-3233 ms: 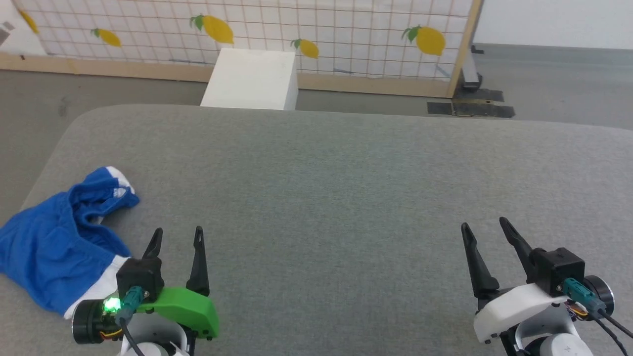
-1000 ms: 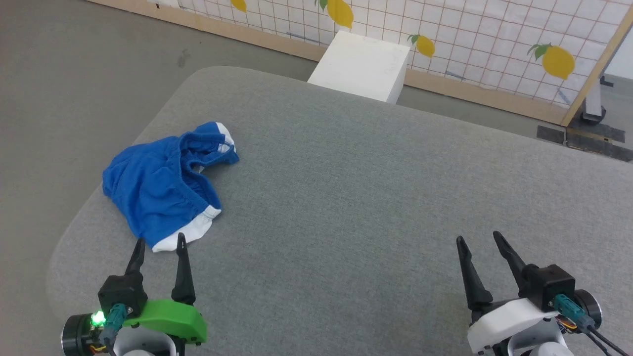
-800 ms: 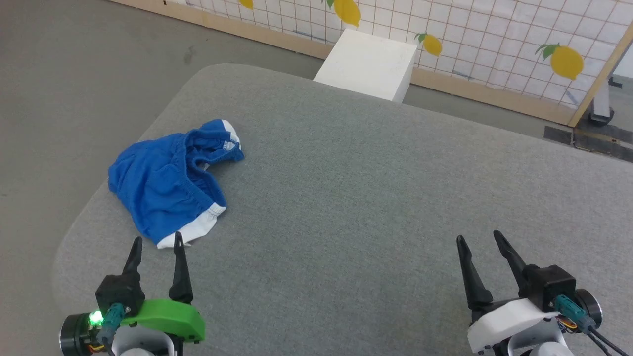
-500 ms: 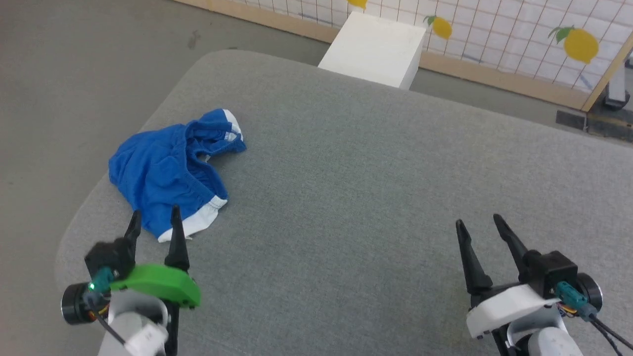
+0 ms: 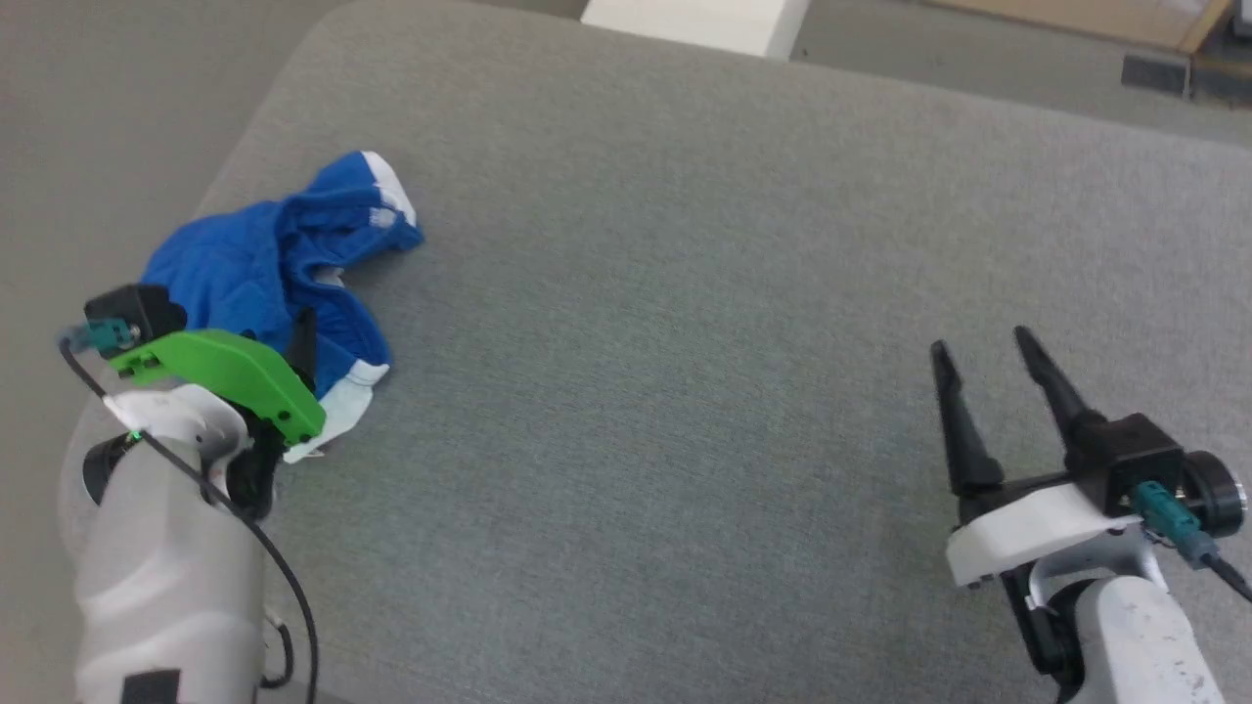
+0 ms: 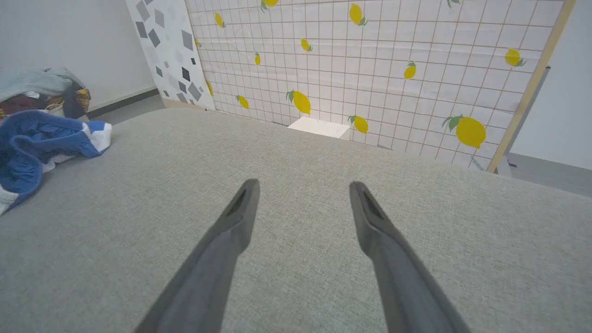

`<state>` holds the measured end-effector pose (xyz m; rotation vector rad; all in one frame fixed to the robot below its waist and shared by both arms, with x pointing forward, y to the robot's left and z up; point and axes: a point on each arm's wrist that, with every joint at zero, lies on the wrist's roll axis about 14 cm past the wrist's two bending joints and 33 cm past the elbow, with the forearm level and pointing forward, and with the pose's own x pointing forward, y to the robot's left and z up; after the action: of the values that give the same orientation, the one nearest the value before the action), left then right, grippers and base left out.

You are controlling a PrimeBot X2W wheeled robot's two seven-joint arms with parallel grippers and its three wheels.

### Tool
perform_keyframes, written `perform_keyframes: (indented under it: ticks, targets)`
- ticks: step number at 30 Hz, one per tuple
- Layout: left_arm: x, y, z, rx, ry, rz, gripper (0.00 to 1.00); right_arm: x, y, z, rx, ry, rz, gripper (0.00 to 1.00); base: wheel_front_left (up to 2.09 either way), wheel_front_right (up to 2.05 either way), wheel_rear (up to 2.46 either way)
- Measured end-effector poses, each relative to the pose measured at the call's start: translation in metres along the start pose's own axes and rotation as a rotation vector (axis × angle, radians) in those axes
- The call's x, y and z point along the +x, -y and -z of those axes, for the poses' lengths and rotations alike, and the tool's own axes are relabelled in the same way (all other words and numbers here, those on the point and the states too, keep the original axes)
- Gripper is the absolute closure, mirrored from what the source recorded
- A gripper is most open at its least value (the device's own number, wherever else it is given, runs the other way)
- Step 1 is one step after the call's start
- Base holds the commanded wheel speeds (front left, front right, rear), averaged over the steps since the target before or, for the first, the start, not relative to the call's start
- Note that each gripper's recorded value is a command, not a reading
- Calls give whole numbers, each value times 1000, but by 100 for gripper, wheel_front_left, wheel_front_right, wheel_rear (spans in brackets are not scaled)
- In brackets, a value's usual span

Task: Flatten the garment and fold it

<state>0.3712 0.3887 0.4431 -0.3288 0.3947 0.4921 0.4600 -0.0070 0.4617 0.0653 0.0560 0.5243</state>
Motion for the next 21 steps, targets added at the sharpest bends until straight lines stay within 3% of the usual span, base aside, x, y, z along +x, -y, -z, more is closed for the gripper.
perform_keyframes:
  ticks: [11,12,13,18,21]
  targets:
    - [38,-20,64,19,-330,-122,0,-3,35,38,26,-77,82,0,0,0,0]
    - [41,-20,65,21,-342,-130,64,-4,37,40,27,-82,88,0,0,0,0]
    - [43,-21,64,17,-342,-137,100,-5,39,42,28,-87,92,0,0,0,0]
    - [52,-19,51,25,-263,-125,100,-11,42,47,37,-100,105,0,0,0,0]
    - [57,1,29,16,-146,-56,100,-13,42,42,40,-85,108,0,0,0,0]
